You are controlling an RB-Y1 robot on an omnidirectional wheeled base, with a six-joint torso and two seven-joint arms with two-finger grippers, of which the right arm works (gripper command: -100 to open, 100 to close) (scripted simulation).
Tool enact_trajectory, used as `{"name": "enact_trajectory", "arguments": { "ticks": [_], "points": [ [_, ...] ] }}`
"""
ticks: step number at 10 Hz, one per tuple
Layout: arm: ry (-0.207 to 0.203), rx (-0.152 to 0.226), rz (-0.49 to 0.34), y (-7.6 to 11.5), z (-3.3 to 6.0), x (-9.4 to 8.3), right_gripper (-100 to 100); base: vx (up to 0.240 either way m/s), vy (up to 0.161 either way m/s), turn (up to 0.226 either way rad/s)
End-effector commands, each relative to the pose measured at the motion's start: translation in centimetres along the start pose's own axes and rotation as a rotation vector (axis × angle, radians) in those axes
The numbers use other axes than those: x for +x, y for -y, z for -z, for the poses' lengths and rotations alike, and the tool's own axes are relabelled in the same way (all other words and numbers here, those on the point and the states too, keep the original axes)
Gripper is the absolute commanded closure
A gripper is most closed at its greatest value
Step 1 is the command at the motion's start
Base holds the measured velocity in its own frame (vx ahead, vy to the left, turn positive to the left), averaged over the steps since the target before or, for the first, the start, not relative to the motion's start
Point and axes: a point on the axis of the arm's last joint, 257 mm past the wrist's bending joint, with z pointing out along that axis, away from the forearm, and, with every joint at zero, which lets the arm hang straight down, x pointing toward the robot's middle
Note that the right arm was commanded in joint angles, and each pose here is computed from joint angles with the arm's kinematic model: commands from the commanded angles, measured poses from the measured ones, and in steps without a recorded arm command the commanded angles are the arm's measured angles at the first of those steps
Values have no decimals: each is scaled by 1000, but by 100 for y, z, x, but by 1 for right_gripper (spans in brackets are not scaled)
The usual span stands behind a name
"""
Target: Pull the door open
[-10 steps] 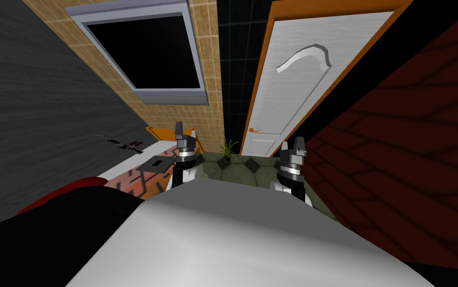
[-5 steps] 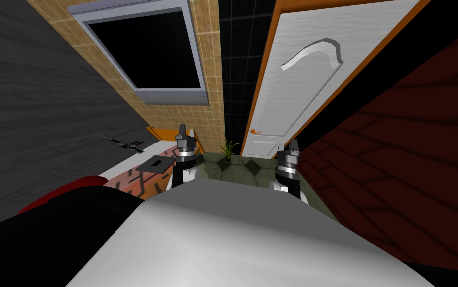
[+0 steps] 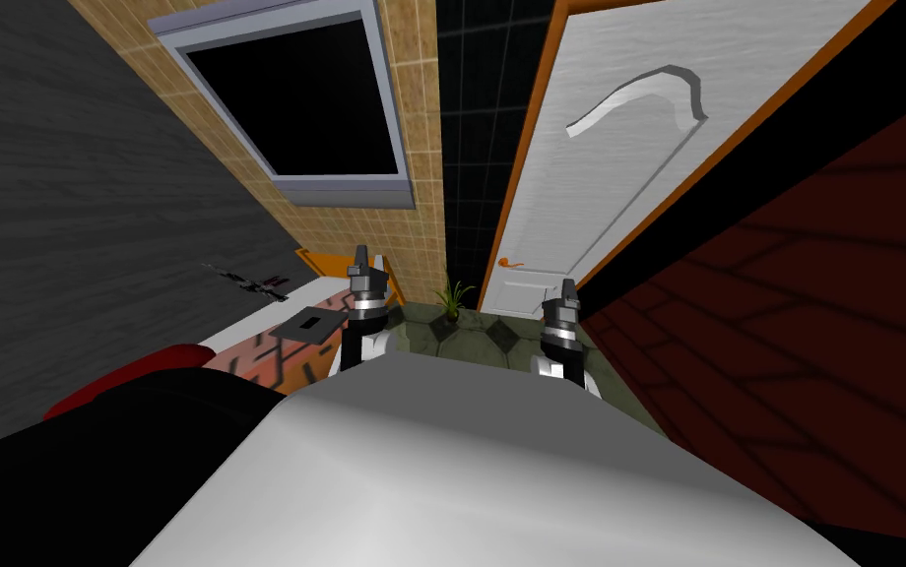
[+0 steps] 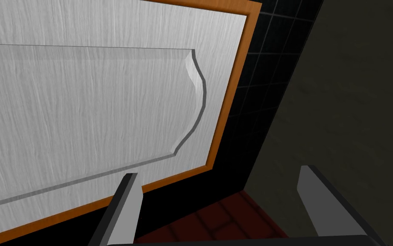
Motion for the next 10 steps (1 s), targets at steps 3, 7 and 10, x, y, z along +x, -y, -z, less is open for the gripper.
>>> {"name": "enact_trajectory", "arguments": {
  "ticks": [3,7,10],
  "points": [
    [-4,44,3,280,31,-14,-100,89,-36,62],
    [-5,99,7,624,68,-41,-100,54,-30,58],
    [-3,133,9,842,92,-68,-100,63,-32,63]
  ]
}}
